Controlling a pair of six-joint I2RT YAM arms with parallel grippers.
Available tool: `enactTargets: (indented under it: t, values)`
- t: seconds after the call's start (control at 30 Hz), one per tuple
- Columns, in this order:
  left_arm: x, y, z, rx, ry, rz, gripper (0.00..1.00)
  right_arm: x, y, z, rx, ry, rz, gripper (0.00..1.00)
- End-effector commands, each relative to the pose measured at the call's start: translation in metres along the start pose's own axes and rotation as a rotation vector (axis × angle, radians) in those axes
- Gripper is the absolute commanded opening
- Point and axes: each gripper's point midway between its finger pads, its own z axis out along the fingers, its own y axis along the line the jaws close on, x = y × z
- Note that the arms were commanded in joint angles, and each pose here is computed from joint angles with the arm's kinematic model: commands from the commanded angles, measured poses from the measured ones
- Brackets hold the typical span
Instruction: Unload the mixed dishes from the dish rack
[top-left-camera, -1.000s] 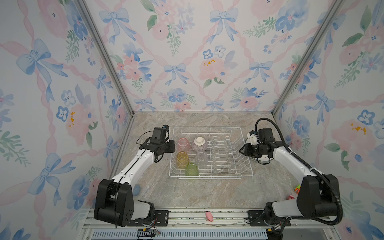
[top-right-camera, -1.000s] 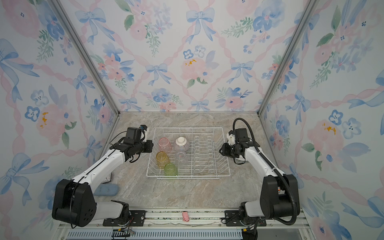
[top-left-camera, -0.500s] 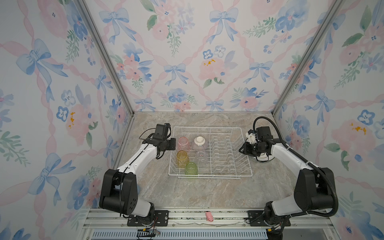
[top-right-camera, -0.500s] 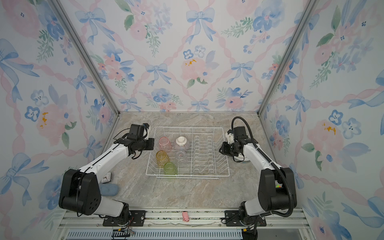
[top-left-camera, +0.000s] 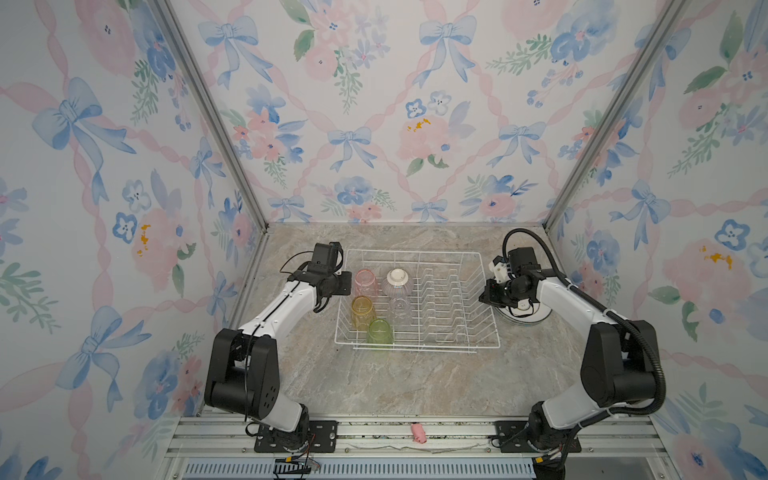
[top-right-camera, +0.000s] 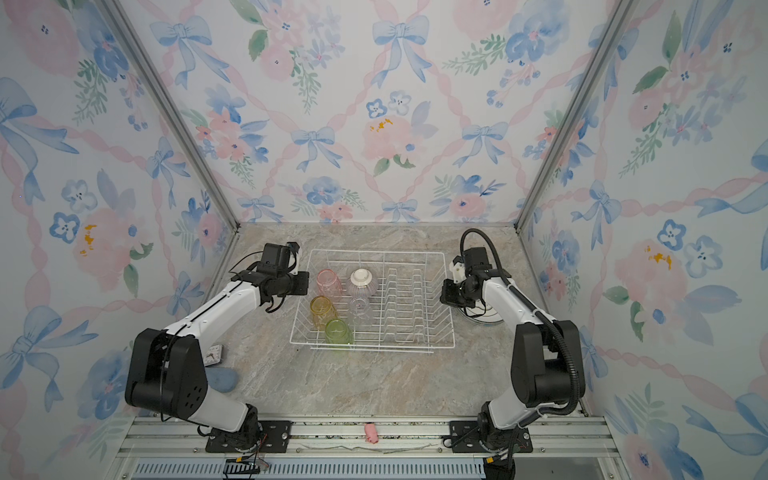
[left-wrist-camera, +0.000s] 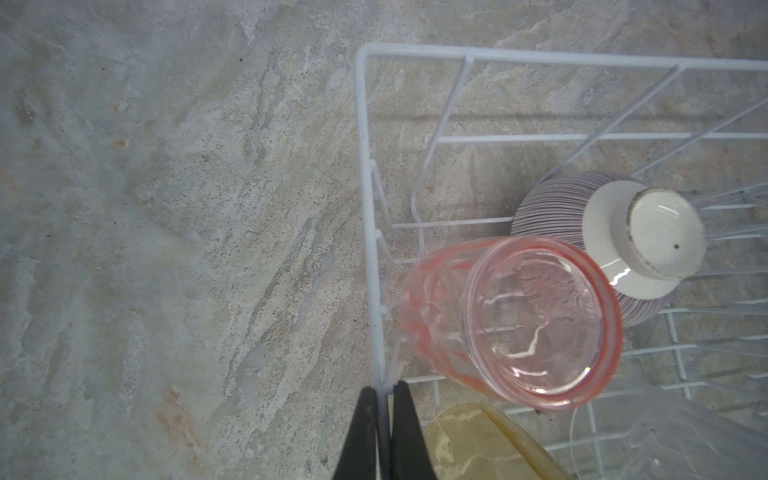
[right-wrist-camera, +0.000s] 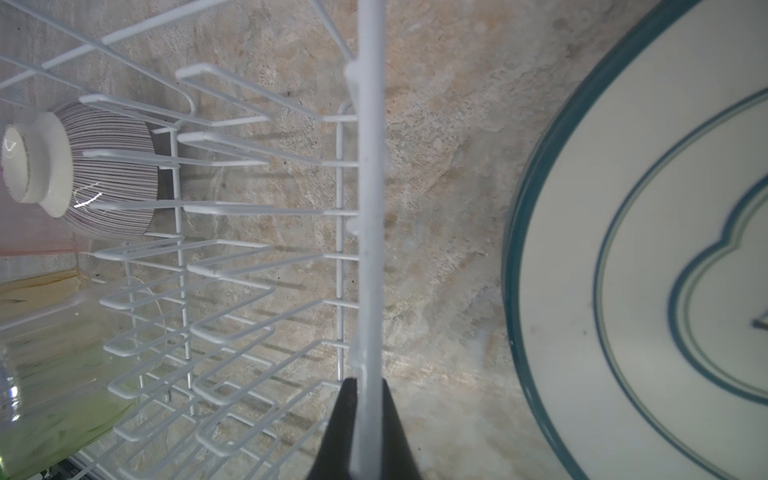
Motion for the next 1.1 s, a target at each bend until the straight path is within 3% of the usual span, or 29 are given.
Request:
enactTargets:
  t: [0.0,0.37,0.43,0.7,0.87,1.07]
  values:
    - [0.017,-0.002,0.012,0.015,0.073,0.031,0.0,-0.021,0.021,0.0,-0.05,-0.04,-0.055,0.04]
    - [0.013,-0.002,0.015,0.013,0.074,0.032,0.0,-0.035,0.025,0.009,-0.064,-0.039,-0.052,0.04]
    - [0.012,-0.002,0.014,0.012,0.07,0.03,0.0,-0.035,0.026,0.008,-0.064,-0.045,-0.051,0.17]
    - [-0.002,0.0,-0.001,0.003,0.016,0.039,0.0,-0.039,0.022,-0.002,-0.027,-0.067,-0.051,0.32]
    - [-0.017,0.001,-0.015,-0.002,-0.038,0.037,0.16,-0.045,0.02,-0.019,0.001,-0.107,-0.056,0.48]
    - [-0.038,0.006,-0.043,-0.026,-0.129,0.035,0.23,-0.047,0.015,-0.028,0.01,-0.134,-0.042,0.55]
